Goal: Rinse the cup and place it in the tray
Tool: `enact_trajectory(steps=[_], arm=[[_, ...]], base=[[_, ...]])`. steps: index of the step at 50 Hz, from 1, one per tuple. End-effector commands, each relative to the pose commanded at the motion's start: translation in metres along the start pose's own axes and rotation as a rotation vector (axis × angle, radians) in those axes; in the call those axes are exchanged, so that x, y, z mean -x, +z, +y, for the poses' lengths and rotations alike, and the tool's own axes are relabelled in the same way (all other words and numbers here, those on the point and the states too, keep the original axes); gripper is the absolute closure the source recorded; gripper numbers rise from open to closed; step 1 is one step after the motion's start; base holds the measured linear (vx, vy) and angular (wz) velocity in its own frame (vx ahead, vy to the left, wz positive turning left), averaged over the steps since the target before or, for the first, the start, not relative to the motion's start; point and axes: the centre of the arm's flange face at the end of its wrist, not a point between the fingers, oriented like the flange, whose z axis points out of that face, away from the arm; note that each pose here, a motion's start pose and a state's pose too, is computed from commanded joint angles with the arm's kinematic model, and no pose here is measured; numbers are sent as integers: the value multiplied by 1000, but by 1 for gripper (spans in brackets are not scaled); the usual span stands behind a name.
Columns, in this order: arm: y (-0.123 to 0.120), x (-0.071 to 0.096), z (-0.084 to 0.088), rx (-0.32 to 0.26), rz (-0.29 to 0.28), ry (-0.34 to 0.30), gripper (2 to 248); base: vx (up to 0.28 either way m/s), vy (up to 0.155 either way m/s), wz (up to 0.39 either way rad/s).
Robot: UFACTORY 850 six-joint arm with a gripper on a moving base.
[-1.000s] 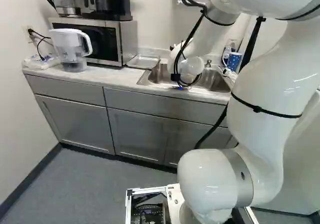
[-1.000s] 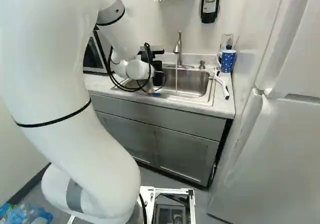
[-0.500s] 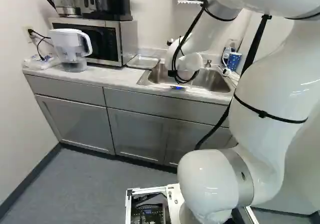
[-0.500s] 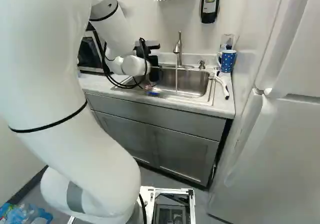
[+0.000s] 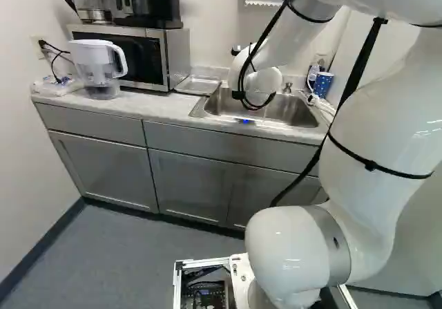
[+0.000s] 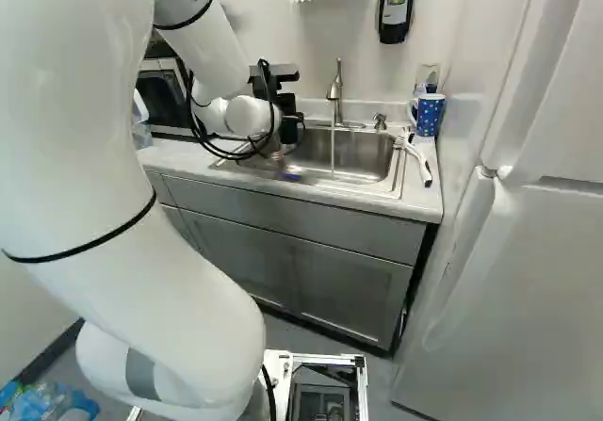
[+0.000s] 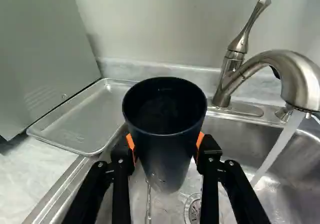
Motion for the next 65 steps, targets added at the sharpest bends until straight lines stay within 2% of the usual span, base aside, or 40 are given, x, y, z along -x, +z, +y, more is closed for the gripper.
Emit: enact_trajectory(steps=[19,65], arm=[[-6,-18,-2,-4,21,-1,125],[-15,-57,-7,-13,2,-4,125]], base=[[0,0,0],[0,0,0]])
